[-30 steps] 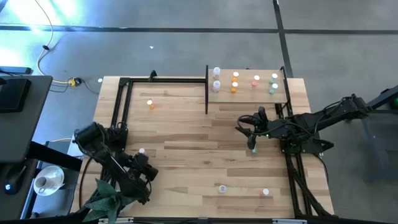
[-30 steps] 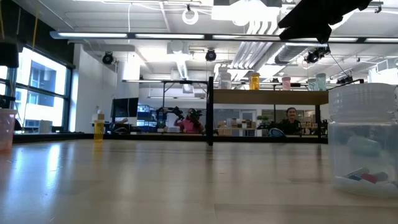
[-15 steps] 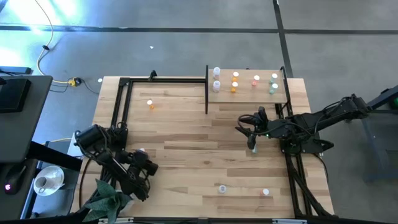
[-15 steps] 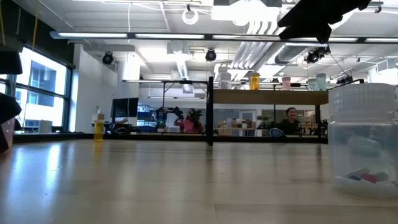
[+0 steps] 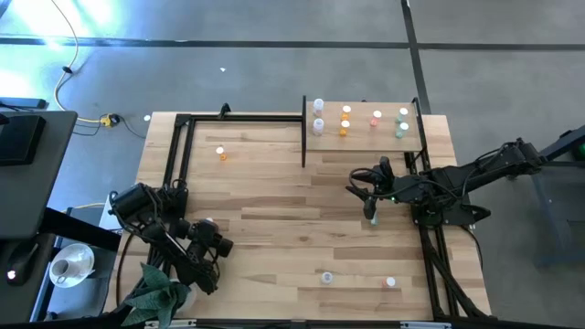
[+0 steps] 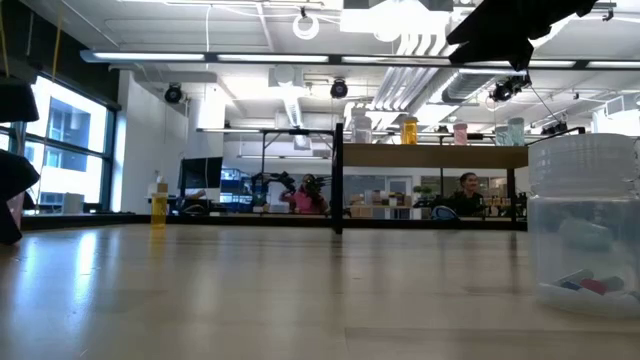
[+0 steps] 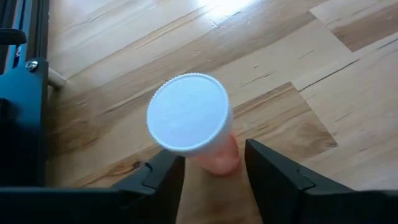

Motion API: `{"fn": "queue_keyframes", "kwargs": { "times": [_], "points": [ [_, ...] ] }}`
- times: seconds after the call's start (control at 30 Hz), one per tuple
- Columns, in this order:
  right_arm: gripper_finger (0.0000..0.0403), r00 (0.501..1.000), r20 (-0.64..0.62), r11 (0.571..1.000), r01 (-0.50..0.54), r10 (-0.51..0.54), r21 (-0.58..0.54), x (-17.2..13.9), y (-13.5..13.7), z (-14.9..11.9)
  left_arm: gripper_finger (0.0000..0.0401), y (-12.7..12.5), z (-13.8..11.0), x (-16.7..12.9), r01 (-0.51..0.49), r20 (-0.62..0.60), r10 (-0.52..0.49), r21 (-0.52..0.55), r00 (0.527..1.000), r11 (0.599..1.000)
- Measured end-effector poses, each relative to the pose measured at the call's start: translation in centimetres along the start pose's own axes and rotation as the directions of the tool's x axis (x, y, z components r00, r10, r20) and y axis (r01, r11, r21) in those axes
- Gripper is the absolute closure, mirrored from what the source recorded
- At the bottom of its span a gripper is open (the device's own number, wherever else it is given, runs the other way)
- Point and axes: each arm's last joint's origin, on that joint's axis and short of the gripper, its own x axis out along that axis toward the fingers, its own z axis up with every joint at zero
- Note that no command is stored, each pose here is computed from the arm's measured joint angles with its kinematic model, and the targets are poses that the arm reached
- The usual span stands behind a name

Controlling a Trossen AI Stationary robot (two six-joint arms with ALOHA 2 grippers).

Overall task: Pick and place medicine bottles onto shelf by color
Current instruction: Put the left pink pill bottle on the shelf aligned with the other pink pill bottle

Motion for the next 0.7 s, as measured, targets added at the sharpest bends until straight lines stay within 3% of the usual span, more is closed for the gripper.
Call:
{"fn": "queue_keyframes", "kwargs": {
  "times": [0.3, 0.7],
  "points": [
    [0.0221, 1.0, -0.004, 1.0, 0.002, -0.002, 0.005, 0.0, 0.0, 0.0, 0.031, 0.0, 0.0, 0.0, 0.01, 0.005, -0.01, 0.026, 1.0, 1.0],
    [0.0221, 1.0, -0.004, 1.0, 0.002, -0.002, 0.011, 0.0, 0.0, 0.0, 0.0313, -0.4, -0.2, -1.1, 0.065, -0.006, -0.064, 0.082, 0.998, 0.995]
  ]
}}
